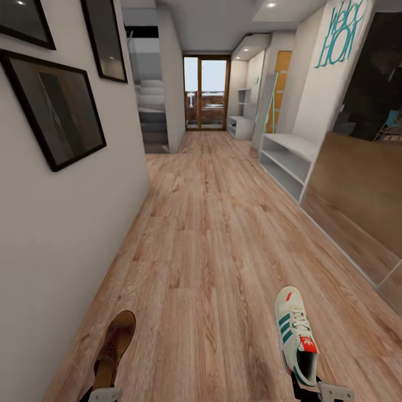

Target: Pick up the two gym shoes and the two sandals from the corridor floor and place them onto the hallstand (shoe rack) in the corridor, making sure they are on the rack and not on the floor. Arrange them so the two gym shoes are next to each other and the two sandals are next to each other.

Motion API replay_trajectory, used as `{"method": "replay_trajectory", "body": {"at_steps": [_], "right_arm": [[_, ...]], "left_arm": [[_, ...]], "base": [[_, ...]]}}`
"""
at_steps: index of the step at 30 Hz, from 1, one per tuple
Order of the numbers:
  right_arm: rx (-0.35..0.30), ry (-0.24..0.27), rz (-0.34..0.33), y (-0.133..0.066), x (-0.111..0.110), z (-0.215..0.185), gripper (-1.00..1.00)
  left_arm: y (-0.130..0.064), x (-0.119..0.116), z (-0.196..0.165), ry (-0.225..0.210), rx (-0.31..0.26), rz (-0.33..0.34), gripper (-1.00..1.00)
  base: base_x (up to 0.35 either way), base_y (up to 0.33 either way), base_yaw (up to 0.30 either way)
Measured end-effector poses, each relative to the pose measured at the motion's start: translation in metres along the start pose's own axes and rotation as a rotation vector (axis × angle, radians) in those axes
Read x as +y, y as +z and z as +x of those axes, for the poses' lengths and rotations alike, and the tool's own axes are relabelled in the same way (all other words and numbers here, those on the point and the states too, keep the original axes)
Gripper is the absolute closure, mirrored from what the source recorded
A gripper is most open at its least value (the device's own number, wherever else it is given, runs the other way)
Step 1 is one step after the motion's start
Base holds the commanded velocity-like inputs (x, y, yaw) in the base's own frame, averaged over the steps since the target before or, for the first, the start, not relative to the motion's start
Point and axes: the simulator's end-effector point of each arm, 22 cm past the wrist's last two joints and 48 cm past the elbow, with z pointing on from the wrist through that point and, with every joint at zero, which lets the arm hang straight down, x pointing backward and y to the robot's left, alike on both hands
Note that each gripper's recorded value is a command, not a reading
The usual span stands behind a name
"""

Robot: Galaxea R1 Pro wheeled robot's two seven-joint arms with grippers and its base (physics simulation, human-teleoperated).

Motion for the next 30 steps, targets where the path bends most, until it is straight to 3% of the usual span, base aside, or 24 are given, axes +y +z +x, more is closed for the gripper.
{"method": "replay_trajectory", "body": {"at_steps": [20,30], "right_arm": [[-0.030,0.006,-0.004,-0.012,0.001,-0.056,1.00],[-0.039,0.011,-0.001,-0.012,0.000,-0.061,1.00]], "left_arm": [[-0.016,0.002,-0.056,-0.004,-0.034,0.000,1.00],[-0.018,0.001,-0.056,-0.006,-0.035,0.003,1.00]], "base": [[0.000,0.000,0.000],[0.092,-0.003,0.000]]}}
